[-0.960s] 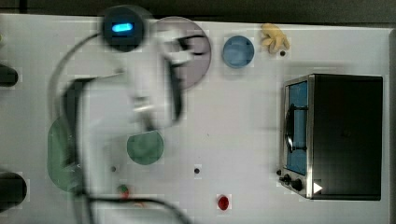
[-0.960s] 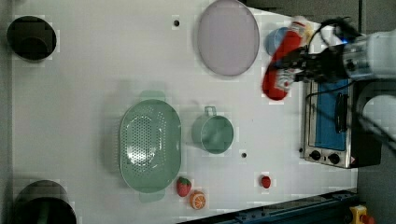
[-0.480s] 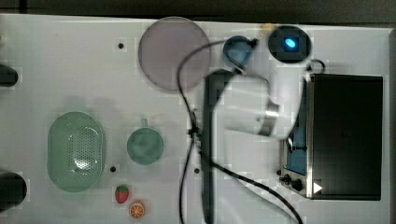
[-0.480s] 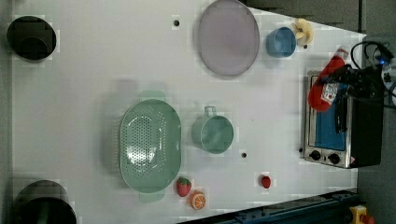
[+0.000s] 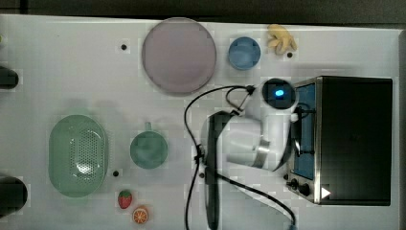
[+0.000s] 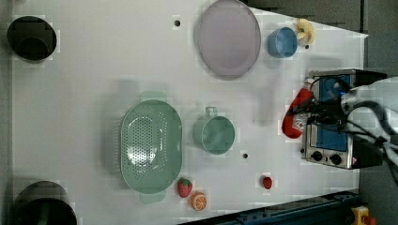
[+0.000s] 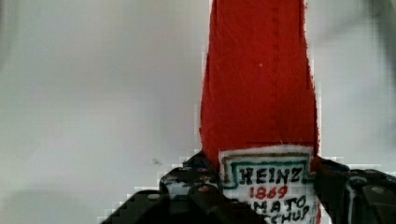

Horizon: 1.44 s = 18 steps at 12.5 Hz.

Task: Pick ketchup from strainer and place it on the table

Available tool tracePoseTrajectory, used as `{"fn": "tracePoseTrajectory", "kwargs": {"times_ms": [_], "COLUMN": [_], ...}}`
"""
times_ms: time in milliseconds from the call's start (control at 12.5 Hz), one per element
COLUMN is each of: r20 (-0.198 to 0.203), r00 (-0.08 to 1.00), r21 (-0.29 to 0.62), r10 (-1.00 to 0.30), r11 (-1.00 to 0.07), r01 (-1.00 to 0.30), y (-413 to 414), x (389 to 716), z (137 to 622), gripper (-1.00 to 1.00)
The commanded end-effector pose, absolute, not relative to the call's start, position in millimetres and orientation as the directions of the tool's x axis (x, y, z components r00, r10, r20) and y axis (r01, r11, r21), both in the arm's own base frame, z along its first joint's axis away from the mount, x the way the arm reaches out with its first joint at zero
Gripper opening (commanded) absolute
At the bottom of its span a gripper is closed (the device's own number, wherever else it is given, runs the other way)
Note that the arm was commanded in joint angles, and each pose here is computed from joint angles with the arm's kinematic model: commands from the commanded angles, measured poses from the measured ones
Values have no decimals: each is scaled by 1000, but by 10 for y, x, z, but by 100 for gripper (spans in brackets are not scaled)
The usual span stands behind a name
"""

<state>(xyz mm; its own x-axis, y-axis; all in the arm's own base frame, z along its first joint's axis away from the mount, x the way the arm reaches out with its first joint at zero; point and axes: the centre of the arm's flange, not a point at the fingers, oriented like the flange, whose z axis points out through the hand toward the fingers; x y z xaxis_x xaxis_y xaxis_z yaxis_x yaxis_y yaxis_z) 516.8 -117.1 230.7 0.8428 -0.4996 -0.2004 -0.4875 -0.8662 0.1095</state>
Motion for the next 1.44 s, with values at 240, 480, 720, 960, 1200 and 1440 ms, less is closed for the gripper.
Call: {"fn": "tracePoseTrajectory", "kwargs": {"times_ms": [240,480,720,960,1200,1440], "r20": [-126,-101,37,117,86,29], "r00": [931,937,938,906,799,752], "r21": [44,36,6,-16,-17,21], "r10": [-342,-336,-345,-407,-595,-659], "r11": [-940,-942,-939,-913,-803,-752], "r01": [-339,-334,-345,-408,-596,-659], "y": [-389,-357,-424,-491,-527,-514], "x": [5269,5330,5605,5897,6068,6077], "z": [2123,2252,2945,3814,4517,5092], "gripper": [47,100,100,100,100,100]}}
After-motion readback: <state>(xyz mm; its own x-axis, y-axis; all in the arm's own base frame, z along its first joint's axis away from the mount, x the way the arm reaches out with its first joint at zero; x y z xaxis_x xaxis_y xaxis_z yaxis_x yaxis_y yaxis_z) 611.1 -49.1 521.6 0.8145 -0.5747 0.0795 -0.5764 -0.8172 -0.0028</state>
